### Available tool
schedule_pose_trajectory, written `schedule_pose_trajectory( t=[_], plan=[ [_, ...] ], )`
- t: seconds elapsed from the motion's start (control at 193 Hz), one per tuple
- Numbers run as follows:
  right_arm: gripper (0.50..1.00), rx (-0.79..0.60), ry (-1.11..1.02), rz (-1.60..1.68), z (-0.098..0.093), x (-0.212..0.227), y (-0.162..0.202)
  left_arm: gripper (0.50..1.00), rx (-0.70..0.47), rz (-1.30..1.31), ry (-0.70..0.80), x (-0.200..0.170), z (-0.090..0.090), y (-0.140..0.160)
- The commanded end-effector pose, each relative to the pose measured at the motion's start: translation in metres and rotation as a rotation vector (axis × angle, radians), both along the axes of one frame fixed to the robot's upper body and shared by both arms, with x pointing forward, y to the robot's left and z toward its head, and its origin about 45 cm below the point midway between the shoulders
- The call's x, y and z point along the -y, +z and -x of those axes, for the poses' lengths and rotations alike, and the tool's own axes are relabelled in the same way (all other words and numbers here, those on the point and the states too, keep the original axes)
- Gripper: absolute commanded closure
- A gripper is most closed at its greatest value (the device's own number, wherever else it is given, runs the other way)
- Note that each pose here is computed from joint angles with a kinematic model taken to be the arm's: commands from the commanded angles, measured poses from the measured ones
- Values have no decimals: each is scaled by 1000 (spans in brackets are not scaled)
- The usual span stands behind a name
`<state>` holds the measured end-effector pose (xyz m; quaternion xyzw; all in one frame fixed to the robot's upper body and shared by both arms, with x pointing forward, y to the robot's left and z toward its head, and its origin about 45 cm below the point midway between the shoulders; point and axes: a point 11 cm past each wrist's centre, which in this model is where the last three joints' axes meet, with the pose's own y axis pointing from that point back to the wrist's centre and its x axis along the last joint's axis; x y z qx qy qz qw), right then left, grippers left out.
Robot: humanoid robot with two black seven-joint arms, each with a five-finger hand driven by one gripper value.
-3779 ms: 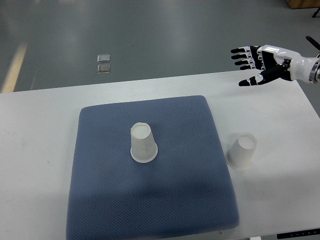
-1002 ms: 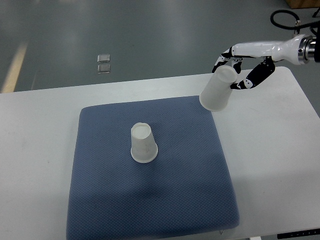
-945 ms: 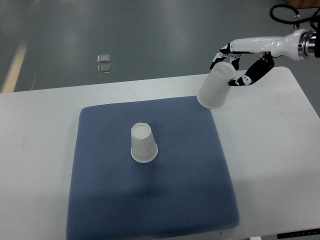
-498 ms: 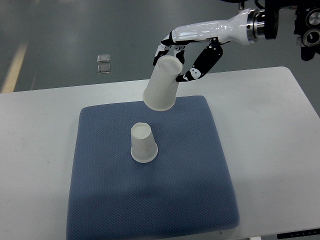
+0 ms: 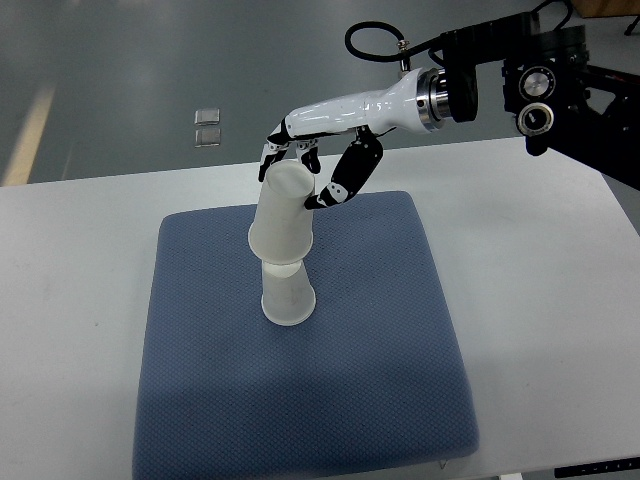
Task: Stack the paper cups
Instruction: 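Carry the held cup over the cup on the pad and lower it, then press the held cup down onto the cup on the pad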
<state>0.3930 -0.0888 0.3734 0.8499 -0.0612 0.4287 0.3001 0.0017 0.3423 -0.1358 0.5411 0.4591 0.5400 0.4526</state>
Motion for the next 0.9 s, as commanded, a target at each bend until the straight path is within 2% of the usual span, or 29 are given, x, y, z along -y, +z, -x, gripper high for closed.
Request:
schedule_pose_trajectory(
  t=[0.0, 0.893],
  plan=[
    [998, -5, 1, 9, 1, -1, -5, 500, 0, 0, 0, 0, 0, 0],
    [998, -21, 0, 22, 6, -14, -28, 500, 0, 0, 0, 0, 0, 0]
  ],
)
